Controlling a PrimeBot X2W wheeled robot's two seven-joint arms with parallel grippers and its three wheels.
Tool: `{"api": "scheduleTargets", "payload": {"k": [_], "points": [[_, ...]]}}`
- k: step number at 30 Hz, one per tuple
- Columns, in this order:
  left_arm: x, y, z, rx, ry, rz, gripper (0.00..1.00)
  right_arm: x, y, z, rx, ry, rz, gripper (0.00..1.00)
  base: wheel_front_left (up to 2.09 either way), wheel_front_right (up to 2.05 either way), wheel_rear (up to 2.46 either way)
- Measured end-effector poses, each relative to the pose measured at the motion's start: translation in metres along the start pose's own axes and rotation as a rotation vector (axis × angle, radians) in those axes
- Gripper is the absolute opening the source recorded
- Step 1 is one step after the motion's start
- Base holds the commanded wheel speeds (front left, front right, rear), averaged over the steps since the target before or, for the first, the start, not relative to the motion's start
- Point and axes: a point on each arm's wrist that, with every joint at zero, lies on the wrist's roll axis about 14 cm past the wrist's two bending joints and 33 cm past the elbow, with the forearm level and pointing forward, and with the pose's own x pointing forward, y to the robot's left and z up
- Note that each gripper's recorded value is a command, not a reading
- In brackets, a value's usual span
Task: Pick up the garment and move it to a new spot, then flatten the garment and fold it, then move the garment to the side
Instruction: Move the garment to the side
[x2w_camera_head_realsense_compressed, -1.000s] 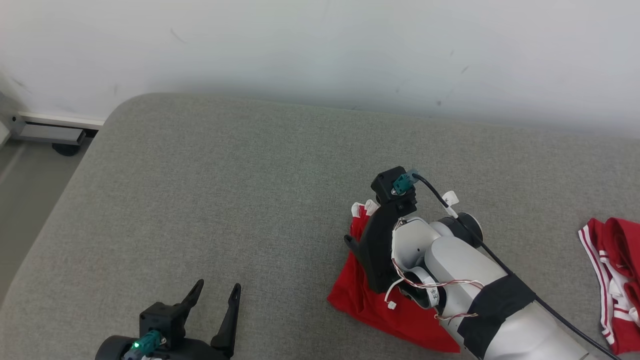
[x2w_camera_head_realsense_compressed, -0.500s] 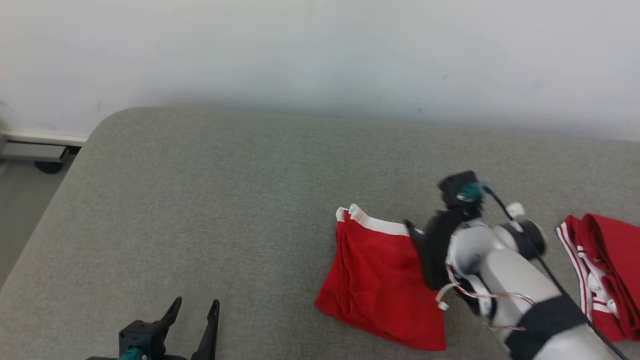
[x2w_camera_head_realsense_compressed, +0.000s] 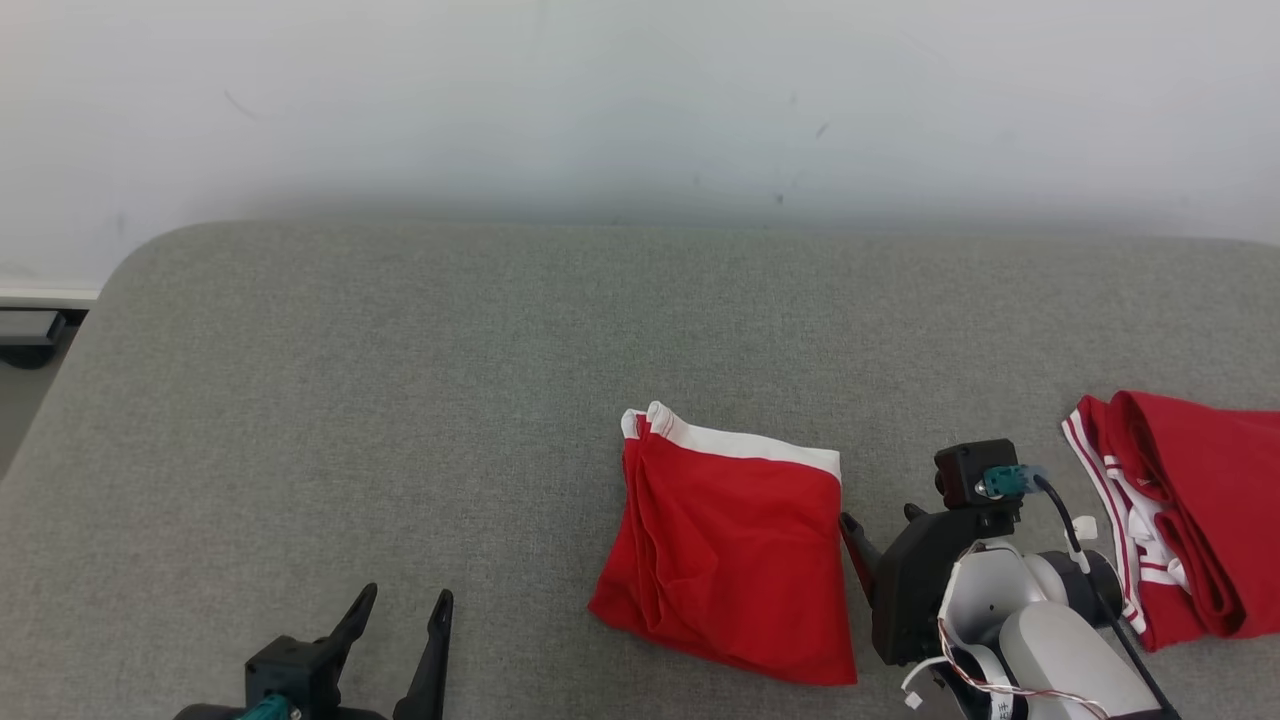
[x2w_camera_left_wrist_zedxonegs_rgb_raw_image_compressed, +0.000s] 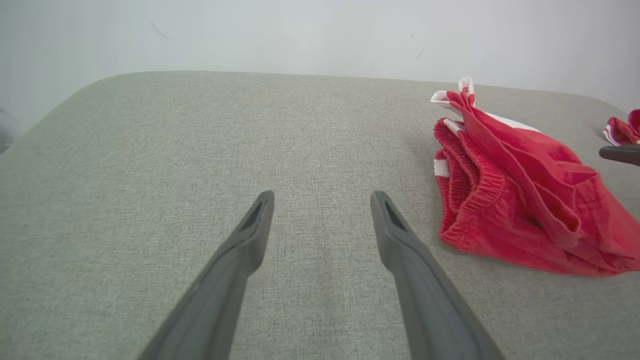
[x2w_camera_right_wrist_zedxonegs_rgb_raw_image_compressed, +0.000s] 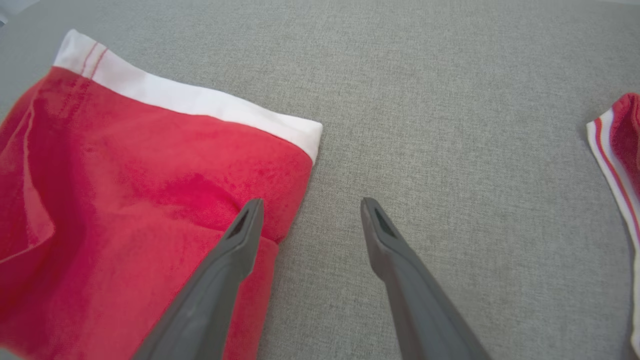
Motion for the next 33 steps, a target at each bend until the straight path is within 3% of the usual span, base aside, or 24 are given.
{"api": "scheduleTargets", "payload": {"k": [8,33], "points": [[0.011,-0.003,0.000,0.007,0.013,-0.015,1.00,0.004,-0.009,-0.017,0.065,0.044,-0.026,1.00,0.00,0.00,0.00],[0.016,0.003,-0.003,0.003,0.036,-0.002,1.00,0.012,0.016,-0.048,0.077,0.208,0.031,1.00,0.00,0.00,0.00]]}}
